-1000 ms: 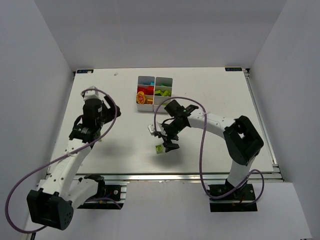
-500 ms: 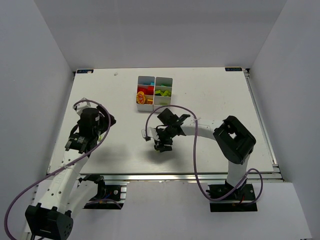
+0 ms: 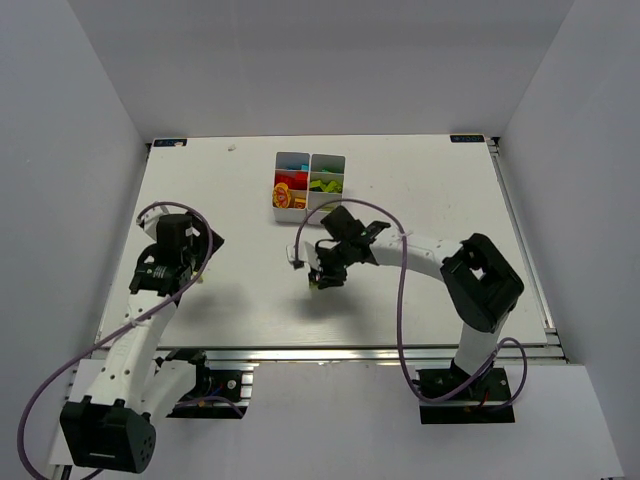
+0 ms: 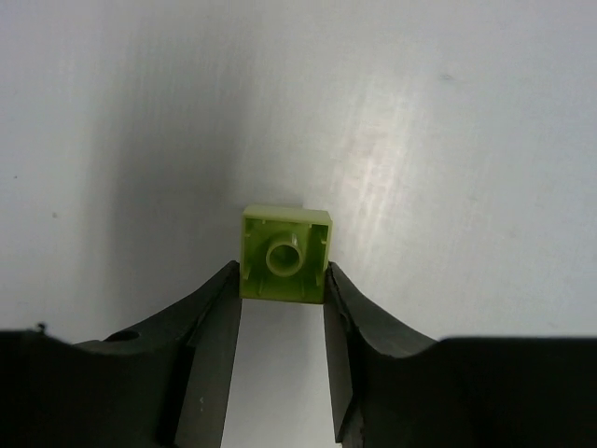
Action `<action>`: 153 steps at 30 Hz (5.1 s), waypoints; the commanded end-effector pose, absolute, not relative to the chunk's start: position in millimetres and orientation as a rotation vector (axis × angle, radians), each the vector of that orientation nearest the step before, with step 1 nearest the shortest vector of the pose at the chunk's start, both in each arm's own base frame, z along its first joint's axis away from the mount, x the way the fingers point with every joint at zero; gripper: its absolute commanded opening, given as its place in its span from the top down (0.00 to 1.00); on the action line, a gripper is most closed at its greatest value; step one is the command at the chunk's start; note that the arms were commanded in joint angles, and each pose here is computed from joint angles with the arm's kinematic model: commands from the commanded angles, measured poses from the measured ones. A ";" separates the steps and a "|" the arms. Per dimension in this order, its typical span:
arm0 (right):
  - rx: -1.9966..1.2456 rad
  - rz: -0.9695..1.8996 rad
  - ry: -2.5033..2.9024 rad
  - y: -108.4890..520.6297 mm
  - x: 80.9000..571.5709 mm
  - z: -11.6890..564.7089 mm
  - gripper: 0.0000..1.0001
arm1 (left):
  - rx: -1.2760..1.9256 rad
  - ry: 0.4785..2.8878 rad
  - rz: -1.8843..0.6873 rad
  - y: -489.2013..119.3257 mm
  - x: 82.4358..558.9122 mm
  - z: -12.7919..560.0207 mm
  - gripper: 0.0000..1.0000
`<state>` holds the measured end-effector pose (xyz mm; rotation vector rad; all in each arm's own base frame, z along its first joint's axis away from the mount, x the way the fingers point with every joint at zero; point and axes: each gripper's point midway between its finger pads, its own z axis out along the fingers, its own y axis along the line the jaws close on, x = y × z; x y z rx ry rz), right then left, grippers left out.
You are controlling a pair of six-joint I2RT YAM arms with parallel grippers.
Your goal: Sort the legos into containers by color
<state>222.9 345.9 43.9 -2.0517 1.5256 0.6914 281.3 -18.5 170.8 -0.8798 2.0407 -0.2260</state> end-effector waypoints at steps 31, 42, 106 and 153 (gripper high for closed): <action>-1.450 0.230 1.610 340.7 460.7 148.1 0.44 | -0.736 2.298 0.000 8.1 267.8 121.5 0.14; -1.420 0.292 1.616 332.4 450.3 166.2 0.25 | -0.742 2.337 0.063 15.3 274.0 111.8 0.14; -1.146 0.627 1.594 266.7 414.4 266.1 0.94 | -0.879 2.038 -0.977 -249.9 439.7 190.1 0.84; -1.116 0.610 1.603 238.5 405.0 272.9 0.76 | -0.926 2.113 -0.905 -310.4 449.6 196.0 0.47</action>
